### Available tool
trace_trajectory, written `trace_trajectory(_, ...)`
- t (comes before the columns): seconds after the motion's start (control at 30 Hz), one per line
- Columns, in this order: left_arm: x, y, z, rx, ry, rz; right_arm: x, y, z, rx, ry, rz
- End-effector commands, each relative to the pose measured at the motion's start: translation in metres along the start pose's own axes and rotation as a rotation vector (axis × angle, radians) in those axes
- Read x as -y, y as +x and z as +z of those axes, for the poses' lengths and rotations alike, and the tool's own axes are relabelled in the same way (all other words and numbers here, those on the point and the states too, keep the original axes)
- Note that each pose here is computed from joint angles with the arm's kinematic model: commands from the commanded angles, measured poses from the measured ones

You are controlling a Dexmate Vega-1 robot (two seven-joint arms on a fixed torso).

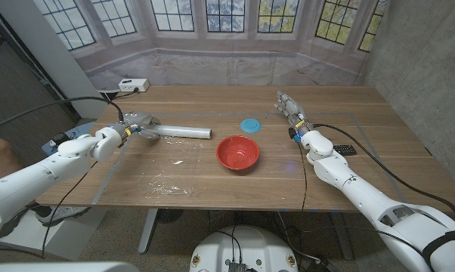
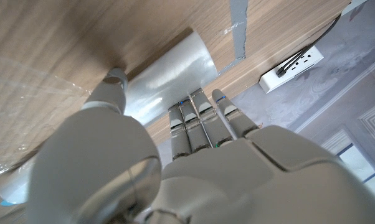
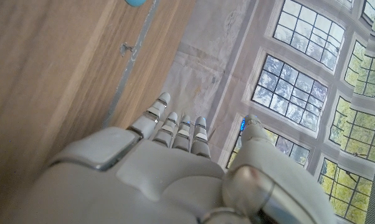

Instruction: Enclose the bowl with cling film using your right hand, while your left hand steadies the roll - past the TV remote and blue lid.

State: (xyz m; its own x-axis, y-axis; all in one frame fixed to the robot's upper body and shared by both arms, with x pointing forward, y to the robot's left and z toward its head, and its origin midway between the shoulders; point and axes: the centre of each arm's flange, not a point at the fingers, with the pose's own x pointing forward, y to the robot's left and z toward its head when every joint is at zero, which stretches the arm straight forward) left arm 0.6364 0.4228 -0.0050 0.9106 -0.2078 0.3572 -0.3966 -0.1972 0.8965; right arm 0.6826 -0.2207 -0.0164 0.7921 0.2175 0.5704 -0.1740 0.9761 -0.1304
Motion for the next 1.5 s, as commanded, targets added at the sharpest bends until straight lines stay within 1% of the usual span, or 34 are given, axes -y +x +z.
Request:
trace_trajectory(0.03, 0.006, 0.004, 0.004, -0.002, -0.001, -0.005, 0.002, 0.000, -0.005, -0.008, 0.010, -0.001)
trace_trajectory(0.4, 0.006, 0.008, 0.007, 0.008, 0.000, 0.000, 0.007, 0.000, -0.002, -0.002, 0.003, 0.001)
trace_trajectory(0.63, 0.008, 0.009, 0.007, 0.013, -0.005, 0.001, 0.008, 0.000, -0.003, 0.000, 0.005, -0.003)
trace_trajectory(1.2, 0.013, 0.012, 0.006, 0.030, -0.029, 0.019, 0.005, 0.000, -0.005, -0.006, 0.009, -0.007)
trace_trajectory(1.5, 0.016, 0.010, 0.006, 0.041, -0.054, 0.037, 0.004, -0.004, -0.007, -0.009, 0.012, -0.013)
